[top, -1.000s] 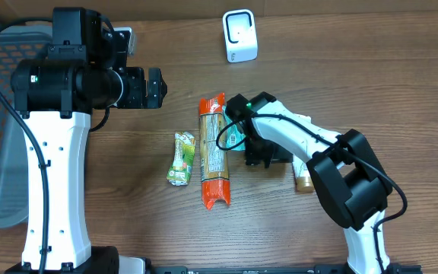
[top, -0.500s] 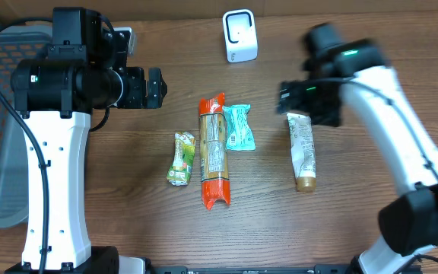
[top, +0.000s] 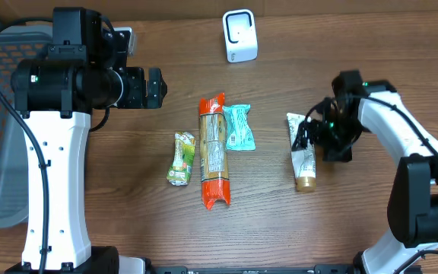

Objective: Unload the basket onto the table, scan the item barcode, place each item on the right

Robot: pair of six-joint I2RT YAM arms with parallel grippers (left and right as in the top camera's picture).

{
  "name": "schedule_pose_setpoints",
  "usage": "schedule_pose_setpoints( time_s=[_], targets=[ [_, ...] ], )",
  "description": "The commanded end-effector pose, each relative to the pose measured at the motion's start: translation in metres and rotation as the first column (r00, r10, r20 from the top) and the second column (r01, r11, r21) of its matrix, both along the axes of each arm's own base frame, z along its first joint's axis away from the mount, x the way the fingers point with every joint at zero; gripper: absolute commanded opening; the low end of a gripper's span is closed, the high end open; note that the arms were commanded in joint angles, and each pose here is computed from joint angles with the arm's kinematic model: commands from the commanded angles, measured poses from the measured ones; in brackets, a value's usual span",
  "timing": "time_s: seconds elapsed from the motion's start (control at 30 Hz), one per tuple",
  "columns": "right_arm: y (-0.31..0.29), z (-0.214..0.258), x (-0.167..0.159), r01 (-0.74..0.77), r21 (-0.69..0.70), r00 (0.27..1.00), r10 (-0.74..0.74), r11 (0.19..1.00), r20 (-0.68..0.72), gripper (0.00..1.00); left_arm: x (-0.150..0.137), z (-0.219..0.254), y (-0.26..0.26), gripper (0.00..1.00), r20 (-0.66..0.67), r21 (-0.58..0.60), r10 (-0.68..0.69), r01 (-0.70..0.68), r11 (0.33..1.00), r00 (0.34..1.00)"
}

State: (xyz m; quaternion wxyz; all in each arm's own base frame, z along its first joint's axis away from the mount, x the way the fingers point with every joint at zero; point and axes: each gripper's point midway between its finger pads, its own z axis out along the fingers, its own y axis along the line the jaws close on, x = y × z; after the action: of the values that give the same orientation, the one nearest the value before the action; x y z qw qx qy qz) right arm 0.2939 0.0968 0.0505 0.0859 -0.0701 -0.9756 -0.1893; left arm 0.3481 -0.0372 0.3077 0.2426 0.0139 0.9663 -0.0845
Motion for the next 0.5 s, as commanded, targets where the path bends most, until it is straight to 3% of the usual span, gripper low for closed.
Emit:
schedule_pose_setpoints(
  time_s=[0.0, 0.23, 0.47],
  targets=[
    [-0.002, -0.005, 0.001, -0.014, 0.003, 1.000, 0.014, 1.000, 0.022, 0.85, 0.001, 0.000, 0.002, 0.99, 0.007, 0.013, -0.015, 0.015, 1.000, 1.000],
    [0.011, 0.020, 0.013, -0.039, 0.020, 0.998, 0.038, 0.999, 0.052, 0.75, 0.001, 0.000, 0.002, 1.00, 0.008, 0.014, -0.014, 0.014, 1.000, 1.000],
    [0.060, 0.042, 0.002, -0.159, 0.080, 0.986, 0.154, 0.984, 0.065, 0.76, 0.001, 0.000, 0.002, 1.00, 0.008, 0.013, -0.015, 0.015, 1.000, 1.000]
  ],
)
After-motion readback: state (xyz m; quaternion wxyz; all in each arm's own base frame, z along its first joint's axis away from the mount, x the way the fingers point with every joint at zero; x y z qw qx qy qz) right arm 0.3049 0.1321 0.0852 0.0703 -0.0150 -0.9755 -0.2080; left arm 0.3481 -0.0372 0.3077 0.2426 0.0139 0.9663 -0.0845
